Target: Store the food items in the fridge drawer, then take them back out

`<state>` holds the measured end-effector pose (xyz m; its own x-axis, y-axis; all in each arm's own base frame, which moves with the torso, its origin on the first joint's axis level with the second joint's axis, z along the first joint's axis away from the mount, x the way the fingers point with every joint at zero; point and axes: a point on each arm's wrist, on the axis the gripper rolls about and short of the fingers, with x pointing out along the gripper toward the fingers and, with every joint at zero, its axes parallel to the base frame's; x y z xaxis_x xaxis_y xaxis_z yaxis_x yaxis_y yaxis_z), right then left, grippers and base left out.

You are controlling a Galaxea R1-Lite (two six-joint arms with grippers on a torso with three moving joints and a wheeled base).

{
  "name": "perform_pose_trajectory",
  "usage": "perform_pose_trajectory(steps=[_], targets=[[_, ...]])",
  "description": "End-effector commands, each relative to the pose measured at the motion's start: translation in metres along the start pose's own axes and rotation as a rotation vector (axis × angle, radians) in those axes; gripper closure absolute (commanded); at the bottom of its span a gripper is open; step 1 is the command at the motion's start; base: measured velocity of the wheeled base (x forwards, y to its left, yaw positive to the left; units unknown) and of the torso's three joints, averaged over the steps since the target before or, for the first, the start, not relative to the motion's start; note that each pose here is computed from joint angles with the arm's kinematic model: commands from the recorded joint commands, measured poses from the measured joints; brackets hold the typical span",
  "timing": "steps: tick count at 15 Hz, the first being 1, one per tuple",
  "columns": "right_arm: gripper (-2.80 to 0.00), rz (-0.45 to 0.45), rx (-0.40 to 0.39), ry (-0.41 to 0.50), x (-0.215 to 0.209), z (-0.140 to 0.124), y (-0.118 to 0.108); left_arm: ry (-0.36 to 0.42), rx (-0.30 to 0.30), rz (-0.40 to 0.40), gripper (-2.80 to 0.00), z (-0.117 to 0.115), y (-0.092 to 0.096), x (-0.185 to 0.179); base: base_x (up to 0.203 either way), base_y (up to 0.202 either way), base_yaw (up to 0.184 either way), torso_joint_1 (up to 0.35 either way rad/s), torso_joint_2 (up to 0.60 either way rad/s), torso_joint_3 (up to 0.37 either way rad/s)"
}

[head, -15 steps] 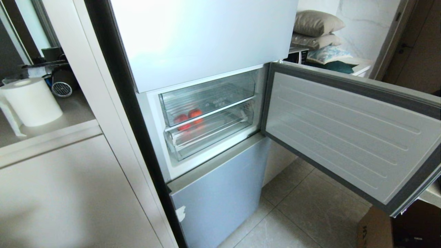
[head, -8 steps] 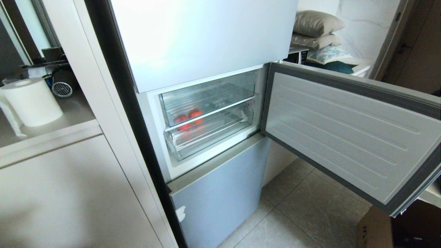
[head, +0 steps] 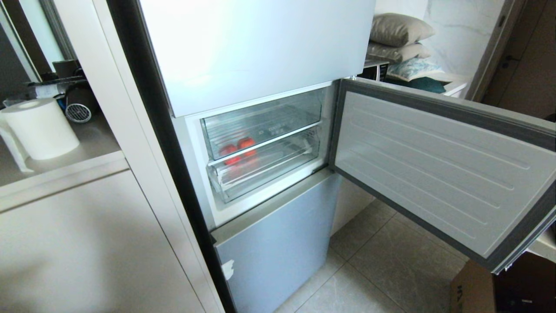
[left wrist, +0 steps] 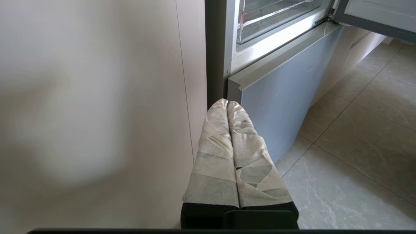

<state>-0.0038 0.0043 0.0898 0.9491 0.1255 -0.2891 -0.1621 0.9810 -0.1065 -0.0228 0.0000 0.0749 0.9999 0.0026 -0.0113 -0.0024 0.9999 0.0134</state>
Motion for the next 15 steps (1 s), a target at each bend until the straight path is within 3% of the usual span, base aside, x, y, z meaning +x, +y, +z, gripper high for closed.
perform_pose_trajectory(steps=[1, 4, 5, 8, 15], targets=[[0.00, 0.066, 0.034, 0.013, 0.001, 0.000, -0.001, -0.001, 0.000, 0.001, 0.00, 0.000, 0.000, 0.000, 0.000, 0.000, 0.000, 0.000, 0.00, 0.000], [0.00, 0.006, 0.041, -0.061, -0.006, -0.004, -0.001, -0.001, 0.000, 0.001, 0.00, 0.000, 0.000, 0.000, 0.000, 0.000, 0.000, 0.000, 0.00, 0.000], [0.00, -0.054, 0.014, -0.080, -0.008, -0.009, -0.001, 0.000, -0.001, 0.001, 0.00, 0.000, 0.000, 0.000, 0.000, 0.000, 0.000, 0.000, 0.00, 0.000], [0.00, -0.115, -0.028, -0.198, -0.018, -0.019, 0.001, -0.001, -0.001, 0.001, 0.00, 0.000, 0.000, 0.000, 0.000, 0.000, 0.000, 0.000, 0.00, 0.000], [0.00, -0.134, 0.102, -0.210, -0.018, -0.020, 0.001, -0.001, -0.001, 0.001, 0.00, 0.000, 0.000, 0.000, 0.000, 0.000, 0.000, 0.000, 0.00, 0.000]])
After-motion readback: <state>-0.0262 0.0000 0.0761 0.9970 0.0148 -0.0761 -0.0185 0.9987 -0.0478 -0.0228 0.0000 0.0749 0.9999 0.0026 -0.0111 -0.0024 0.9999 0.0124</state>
